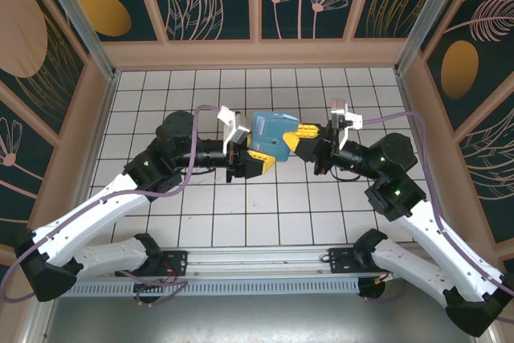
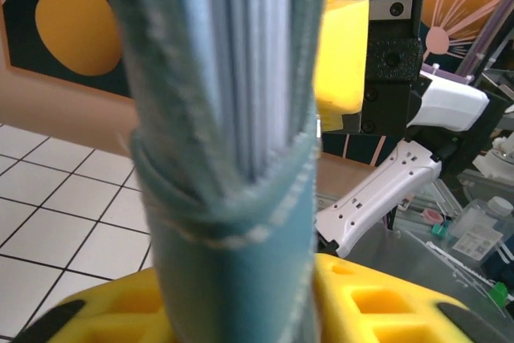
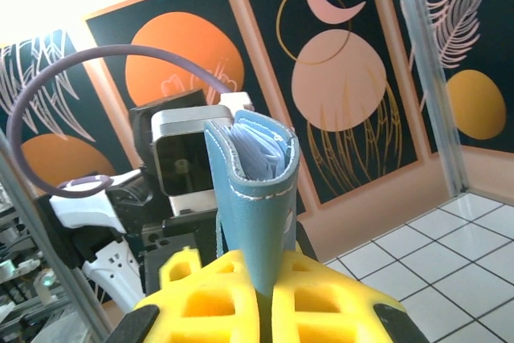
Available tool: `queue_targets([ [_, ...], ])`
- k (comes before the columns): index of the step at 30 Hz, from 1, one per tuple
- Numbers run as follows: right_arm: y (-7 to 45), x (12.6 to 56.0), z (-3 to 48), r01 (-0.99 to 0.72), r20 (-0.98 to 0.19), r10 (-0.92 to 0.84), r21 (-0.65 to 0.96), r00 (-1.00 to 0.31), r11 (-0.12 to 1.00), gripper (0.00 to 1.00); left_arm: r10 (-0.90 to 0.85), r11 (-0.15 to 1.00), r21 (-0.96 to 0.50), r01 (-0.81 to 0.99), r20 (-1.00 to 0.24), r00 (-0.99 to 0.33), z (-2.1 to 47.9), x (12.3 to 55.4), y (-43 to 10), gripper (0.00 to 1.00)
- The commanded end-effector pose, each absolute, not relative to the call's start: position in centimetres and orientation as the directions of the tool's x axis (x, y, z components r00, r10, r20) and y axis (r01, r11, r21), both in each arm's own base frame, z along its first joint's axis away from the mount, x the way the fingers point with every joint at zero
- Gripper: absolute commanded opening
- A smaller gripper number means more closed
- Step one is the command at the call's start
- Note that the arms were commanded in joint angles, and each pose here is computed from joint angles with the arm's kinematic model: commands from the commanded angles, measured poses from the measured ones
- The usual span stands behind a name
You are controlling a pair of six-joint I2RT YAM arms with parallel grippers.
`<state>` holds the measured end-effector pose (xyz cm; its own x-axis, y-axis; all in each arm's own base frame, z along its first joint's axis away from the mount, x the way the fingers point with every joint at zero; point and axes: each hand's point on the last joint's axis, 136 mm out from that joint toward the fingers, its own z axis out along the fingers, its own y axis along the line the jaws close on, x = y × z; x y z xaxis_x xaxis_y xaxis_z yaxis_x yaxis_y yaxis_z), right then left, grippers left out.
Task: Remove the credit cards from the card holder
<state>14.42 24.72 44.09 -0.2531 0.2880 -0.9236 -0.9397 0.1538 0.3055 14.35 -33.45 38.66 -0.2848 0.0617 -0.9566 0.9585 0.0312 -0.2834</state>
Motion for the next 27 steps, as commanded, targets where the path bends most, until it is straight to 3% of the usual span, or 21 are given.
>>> queue_targets([
  [1,24.6,12.6,47.2,-0.97,-0.925,0.331,0.227,-0.188,0.084,0.0,-0.01,-0.053,-0.196,0.979,-0.98,-0.197,42.1,12.6,-32.8,0.3],
  [9,25.4,11.1,47.9,-0.981,-0.937,0.303,0.193,-0.174,0.034,0.0,-0.041,-0.115,-0.157,0.981,-0.986,-0.163,43.3,11.1,-32.1,0.12],
  [11,25.4,10.9,48.2,-0.982,-0.938,0.302,0.187,-0.17,0.029,0.09,-0.042,-0.145,-0.149,0.978,-0.987,-0.156,43.5,10.5,-31.9,0.1],
  [15,25.5,10.3,48.9,-0.984,-0.938,0.305,0.177,-0.167,0.007,0.35,-0.025,-0.213,-0.147,0.966,-0.988,-0.155,43.4,9.3,-31.8,0.08],
  [18,25.9,9.8,49.5,-0.983,-0.936,0.303,0.179,-0.179,-0.027,0.43,-0.001,-0.255,-0.149,0.955,-0.988,-0.155,43.0,8.7,-31.7,0.07],
  [27,27.9,9.3,49.4,-0.975,-0.95,0.219,0.21,-0.22,-0.072,0.43,0.057,-0.234,-0.168,0.957,-0.986,-0.159,41.9,8.8,-31.7,0.08],
])
